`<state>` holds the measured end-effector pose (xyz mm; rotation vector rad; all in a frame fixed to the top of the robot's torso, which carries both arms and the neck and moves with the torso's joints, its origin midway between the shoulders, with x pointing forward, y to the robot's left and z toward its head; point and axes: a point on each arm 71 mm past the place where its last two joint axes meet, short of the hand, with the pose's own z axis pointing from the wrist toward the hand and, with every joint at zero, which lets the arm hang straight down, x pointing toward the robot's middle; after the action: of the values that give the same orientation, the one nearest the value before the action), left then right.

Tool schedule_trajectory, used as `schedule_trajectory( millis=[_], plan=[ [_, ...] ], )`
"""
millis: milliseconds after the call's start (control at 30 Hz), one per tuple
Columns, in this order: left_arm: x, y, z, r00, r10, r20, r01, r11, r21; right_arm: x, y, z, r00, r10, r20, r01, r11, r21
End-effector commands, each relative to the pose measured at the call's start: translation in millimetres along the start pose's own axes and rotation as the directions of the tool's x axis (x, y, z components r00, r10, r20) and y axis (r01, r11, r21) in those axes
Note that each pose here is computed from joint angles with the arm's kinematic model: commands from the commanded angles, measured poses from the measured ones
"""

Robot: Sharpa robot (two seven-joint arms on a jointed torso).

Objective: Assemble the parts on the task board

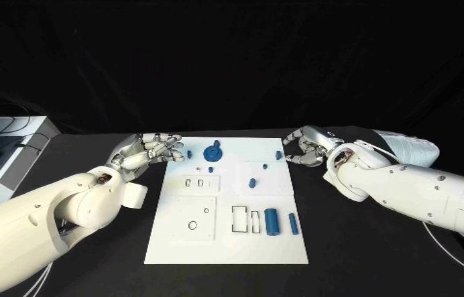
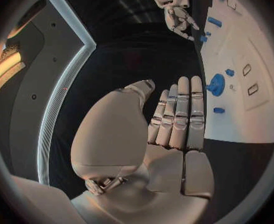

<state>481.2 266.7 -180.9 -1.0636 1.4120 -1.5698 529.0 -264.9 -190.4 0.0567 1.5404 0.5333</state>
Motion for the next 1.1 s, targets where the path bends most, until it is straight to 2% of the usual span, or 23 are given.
schedule_trajectory(
  millis=[33, 400, 1100],
  plan=[
    [2.7, -0.9, 0.4, 1.0, -0.003, -0.023, 0.004, 1.0, 0.016, 3.7, -2.4, 4.0, 1.0, 0.006, -0.024, -0.006, 1.0, 0.008],
    [2.5, -0.9, 0.2, 1.0, 0.0, -0.023, 0.001, 1.0, 0.014, 10.9, 3.0, 13.9, 0.999, 0.014, -0.044, -0.014, 1.0, 0.0],
    [0.8, -0.6, -0.1, 1.0, 0.005, -0.018, -0.005, 1.0, 0.011, 16.8, 7.9, 16.6, 0.995, 0.035, -0.088, -0.035, 0.999, -0.002]
  ],
)
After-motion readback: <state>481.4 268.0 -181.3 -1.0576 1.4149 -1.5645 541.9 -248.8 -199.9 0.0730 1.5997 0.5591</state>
